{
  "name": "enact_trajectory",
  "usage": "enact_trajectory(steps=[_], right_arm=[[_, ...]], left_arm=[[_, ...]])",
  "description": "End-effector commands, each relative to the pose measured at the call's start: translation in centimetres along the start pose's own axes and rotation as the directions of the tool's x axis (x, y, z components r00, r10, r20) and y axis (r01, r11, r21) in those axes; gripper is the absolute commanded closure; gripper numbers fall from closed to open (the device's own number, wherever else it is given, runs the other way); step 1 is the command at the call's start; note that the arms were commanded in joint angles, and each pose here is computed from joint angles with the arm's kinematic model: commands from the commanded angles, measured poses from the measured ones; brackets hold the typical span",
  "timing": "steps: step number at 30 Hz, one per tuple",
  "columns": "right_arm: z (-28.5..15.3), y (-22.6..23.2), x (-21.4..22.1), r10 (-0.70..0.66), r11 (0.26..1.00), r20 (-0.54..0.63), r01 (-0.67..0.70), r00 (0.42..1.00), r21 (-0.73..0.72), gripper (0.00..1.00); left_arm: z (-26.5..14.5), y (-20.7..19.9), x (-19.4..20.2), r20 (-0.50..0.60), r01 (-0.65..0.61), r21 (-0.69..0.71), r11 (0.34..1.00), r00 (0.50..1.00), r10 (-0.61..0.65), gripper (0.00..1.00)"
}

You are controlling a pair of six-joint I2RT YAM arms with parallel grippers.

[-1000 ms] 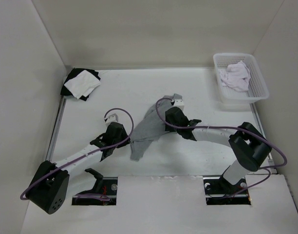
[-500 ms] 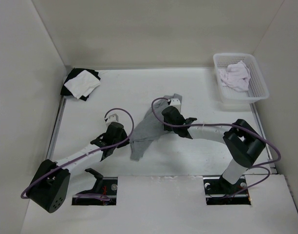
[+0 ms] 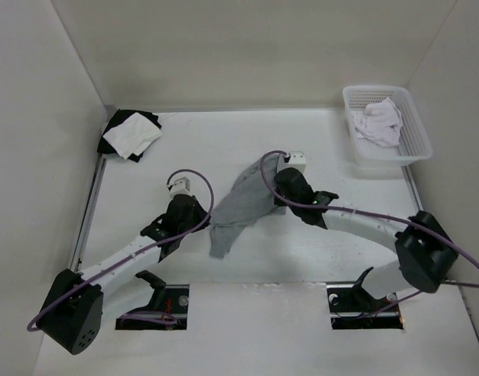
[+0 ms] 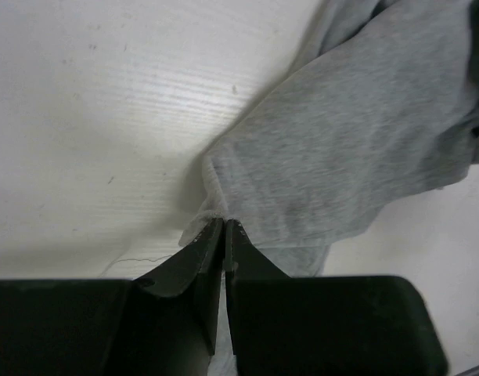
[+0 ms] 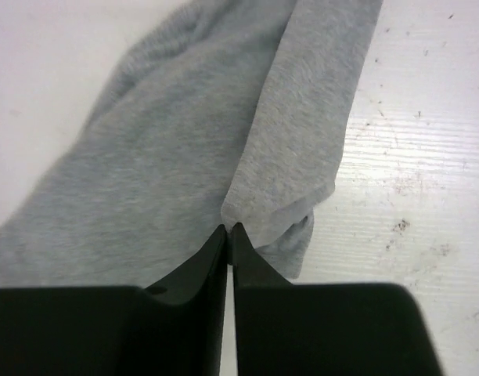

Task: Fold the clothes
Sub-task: Flatten the tank top out

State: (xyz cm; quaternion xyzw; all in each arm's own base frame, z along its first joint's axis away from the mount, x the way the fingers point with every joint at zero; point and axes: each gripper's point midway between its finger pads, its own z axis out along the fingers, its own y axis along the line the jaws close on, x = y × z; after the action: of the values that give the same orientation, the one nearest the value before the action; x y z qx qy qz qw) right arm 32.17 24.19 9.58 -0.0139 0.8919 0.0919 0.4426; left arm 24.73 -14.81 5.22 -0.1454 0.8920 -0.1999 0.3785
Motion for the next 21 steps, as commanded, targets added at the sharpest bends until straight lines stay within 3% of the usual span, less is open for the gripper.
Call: enact_trajectory(steps=[1, 7, 11, 16, 18, 19, 21], right_arm=[[-3.0, -0.4, -3.3, 0.08, 0.996, 0.106, -0.076, 0.991, -0.038, 0.96], [-11.7, 0.3, -11.3, 0.191, 0.968, 0.317, -0.124, 0.929, -0.218, 0.99], [-23.1, 0.4, -18.5, 0.322, 0.905, 0.472, -0.12, 0.821, -0.409, 0.99], [-32.4, 1.0, -21.9, 0.403, 0.823, 0.516, -0.052, 0.756, -0.566, 0.99], [-36.9, 1.0, -23.2, 0.46, 0.762, 0.518, -0.021, 0.721, -0.647, 0.99], [-39.8, 0.8, -24.2, 0.504, 0.717, 0.511, -0.007, 0.697, -0.697, 0.99], [-41.4, 0.7, -24.8, 0.523, 0.695, 0.515, 0.009, 0.679, -0.719, 0.99]], left_arm=[[-1.9, -5.4, -5.4, 0.149, 0.014, 0.177, 0.984, 0.988, -0.041, 0.98], [-7.2, -11.0, -14.5, 0.352, 0.013, 0.337, 0.942, 0.926, -0.138, 1.0], [-14.8, -14.9, -22.2, 0.516, -0.017, 0.456, 0.89, 0.82, -0.248, 1.0], [-24.3, -16.0, -30.0, 0.671, -0.051, 0.518, 0.854, 0.643, -0.369, 1.0], [-30.0, -17.1, -32.9, 0.709, -0.102, 0.565, 0.819, 0.567, -0.419, 1.0], [-31.9, -17.8, -33.5, 0.712, -0.124, 0.585, 0.802, 0.551, -0.434, 1.0], [-33.4, -18.3, -33.9, 0.721, -0.144, 0.589, 0.795, 0.538, -0.437, 1.0]])
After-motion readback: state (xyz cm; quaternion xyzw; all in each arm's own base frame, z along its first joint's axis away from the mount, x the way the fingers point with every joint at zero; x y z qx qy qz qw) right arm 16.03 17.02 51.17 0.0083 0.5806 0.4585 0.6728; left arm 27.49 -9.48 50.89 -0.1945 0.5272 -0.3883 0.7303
